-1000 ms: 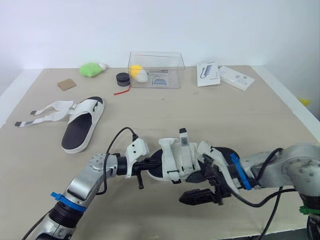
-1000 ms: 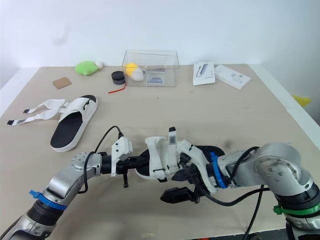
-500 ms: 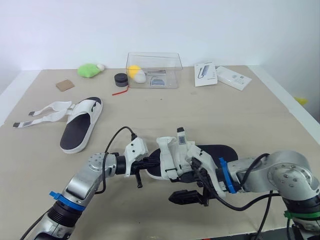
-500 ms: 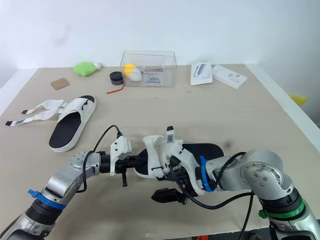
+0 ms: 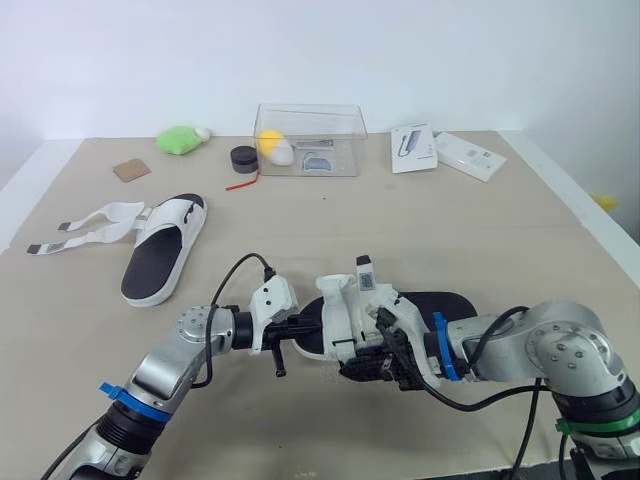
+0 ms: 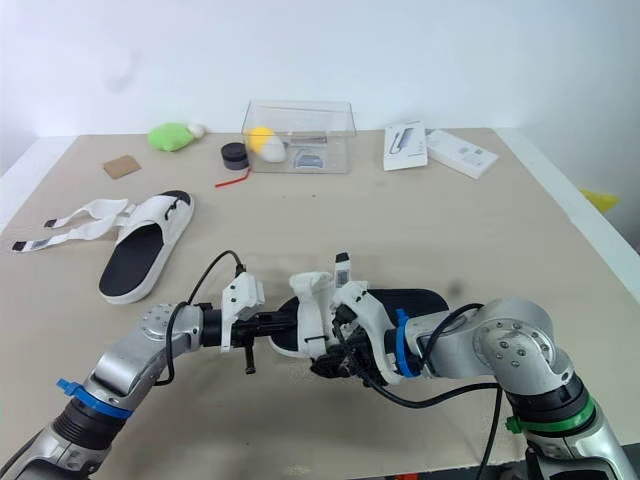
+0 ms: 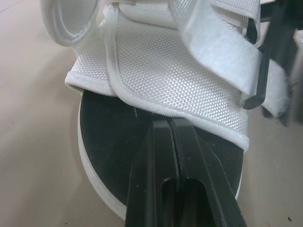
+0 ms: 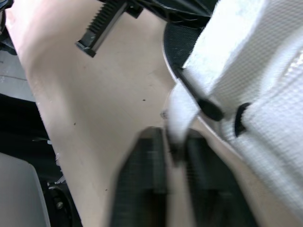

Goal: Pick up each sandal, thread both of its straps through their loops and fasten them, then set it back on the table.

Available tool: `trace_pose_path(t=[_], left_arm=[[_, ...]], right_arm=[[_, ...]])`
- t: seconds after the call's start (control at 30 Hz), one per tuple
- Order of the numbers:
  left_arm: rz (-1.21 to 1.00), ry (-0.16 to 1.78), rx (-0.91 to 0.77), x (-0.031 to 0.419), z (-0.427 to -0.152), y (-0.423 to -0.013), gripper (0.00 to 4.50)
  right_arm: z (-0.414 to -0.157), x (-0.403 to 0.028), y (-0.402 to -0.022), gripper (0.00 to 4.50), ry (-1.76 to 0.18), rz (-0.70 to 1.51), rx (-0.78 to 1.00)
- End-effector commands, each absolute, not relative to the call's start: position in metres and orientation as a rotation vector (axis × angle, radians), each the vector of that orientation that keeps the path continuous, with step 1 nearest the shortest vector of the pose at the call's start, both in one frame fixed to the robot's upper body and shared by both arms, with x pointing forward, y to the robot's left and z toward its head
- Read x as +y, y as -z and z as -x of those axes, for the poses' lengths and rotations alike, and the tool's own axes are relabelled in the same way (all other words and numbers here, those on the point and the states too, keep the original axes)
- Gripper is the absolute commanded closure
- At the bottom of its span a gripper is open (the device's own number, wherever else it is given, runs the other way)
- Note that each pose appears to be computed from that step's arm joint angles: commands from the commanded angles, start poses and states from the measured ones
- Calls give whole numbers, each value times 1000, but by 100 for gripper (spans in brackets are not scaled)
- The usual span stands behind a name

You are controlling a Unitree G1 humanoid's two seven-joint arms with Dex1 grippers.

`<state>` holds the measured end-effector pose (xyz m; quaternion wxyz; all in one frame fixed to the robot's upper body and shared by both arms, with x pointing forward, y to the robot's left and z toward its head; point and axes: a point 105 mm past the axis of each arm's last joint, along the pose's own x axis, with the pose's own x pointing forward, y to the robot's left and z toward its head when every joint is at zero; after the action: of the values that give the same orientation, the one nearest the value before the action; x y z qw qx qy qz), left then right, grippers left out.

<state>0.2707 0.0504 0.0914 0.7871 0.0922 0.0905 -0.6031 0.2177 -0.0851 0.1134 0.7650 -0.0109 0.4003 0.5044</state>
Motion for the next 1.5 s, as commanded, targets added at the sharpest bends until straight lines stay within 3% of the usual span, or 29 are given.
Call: trace_pose_path(t=[0.03, 0.23, 0.4, 0.63, 0.77, 0.8, 0.83, 1.0, 1.07, 1.17, 1.3, 1.5], left_arm=[[-197, 1305, 310, 53, -262, -67, 450], [-194, 1305, 317, 54, -260, -66, 450], [-198, 1305, 318, 54, -261, -67, 450], [-198, 1306, 321, 55, -260, -67, 450], [-198, 1306, 326, 56, -259, -66, 450], [-199, 1306, 327, 56, -260, -66, 450], [-199, 1305, 326, 56, -260, -66, 450], [-201, 1302, 324, 56, -261, -66, 450], [-200, 1302, 325, 56, -261, -66, 450], [-196, 1301, 324, 56, -261, -65, 450], [-191, 1303, 322, 54, -259, -65, 450], [-180, 1305, 326, 53, -255, -65, 450]], right_arm=[[-216, -84, -115, 447, -1107, 0, 857], [-180, -92, -102, 447, -1200, -42, 995], [-168, -97, -104, 447, -1261, -123, 1069], [-169, -97, -106, 447, -1268, -91, 1040], [-170, -95, -125, 447, -1358, -27, 866], [-169, -97, -127, 368, -1378, 7, 835], [-169, -99, -128, 341, -1390, 53, 797], [-172, -121, -125, 80, -1452, 309, 576], [-176, -127, -130, 22, -1485, 460, 396], [-189, -134, -133, 2, -1494, 886, -44], [-188, -131, -128, 2, -1527, 1206, -441], [-180, -133, -96, 2, -1583, 1520, -749]])
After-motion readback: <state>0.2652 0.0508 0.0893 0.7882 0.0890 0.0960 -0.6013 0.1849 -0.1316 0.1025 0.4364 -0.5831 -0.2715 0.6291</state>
